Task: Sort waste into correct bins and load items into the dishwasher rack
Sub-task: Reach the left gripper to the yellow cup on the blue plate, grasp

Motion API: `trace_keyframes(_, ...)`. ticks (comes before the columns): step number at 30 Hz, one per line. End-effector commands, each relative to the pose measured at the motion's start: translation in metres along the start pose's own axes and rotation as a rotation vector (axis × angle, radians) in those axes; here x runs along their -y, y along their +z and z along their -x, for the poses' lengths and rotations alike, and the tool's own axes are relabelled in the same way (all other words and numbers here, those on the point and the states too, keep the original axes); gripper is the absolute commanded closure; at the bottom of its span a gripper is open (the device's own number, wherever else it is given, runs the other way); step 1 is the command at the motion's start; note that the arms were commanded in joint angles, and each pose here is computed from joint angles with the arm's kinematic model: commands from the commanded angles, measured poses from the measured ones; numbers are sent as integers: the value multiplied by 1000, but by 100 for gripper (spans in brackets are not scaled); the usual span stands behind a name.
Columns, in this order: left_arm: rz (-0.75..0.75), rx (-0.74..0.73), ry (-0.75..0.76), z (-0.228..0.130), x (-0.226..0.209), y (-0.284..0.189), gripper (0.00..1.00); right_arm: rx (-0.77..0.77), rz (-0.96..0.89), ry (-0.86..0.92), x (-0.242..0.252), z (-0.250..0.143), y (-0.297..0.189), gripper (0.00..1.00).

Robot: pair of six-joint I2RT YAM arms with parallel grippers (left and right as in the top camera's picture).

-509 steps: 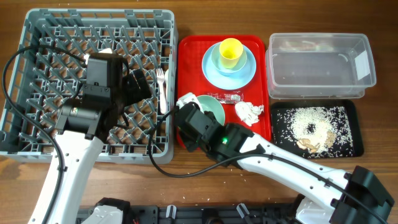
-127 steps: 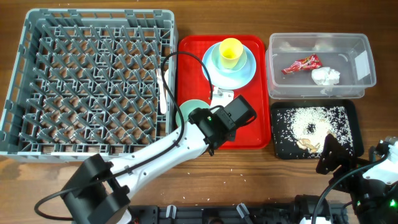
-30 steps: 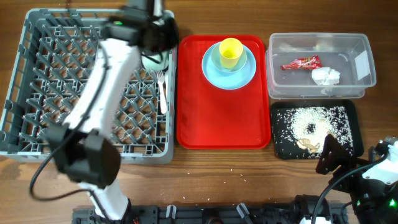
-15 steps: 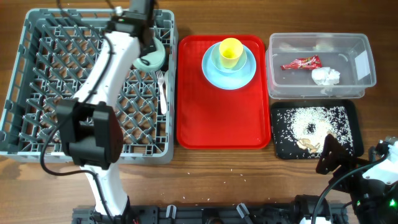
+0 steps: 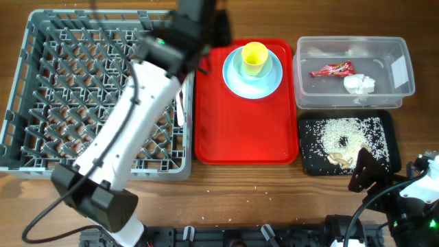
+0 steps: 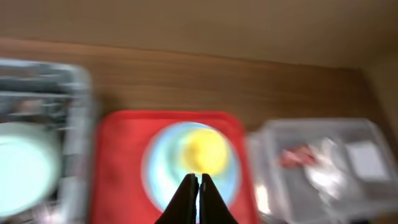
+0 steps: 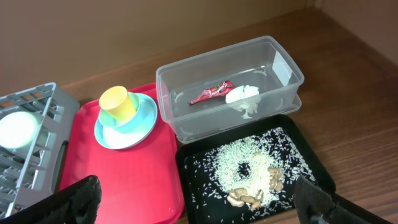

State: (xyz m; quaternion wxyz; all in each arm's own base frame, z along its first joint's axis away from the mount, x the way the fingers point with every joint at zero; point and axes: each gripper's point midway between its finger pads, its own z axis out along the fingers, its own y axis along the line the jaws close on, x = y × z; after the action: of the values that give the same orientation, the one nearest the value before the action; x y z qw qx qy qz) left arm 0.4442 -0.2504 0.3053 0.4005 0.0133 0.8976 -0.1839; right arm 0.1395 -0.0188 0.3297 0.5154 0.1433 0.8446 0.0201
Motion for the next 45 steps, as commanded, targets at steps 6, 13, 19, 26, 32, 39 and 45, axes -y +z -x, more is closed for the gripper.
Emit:
trace_keyframes(6,-101,18,190,-34,72,58,57,8,-6,12,1,0,-1,0)
trace_keyframes(13,16,-221,231,-116,37,130,78,8,-6,12,1,0,-1,0)
trace_keyframes(19,141,-452,228,-170,1,115,96,8,-6,12,1,0,-1,0)
trace_keyframes(26,193,-486,123,-216,-23,137,96,8,-6,12,1,0,-1,0)
trace_keyframes(32,159,-419,98,-228,-29,158,96,8,-6,12,1,0,-1,0)
trace_keyframes(39,165,-388,98,-238,-38,167,96,8,-6,12,1,0,-1,0)
trace_keyframes(45,265,-438,128,-250,-60,157,96,8,-6,12,1,0,-1,0)
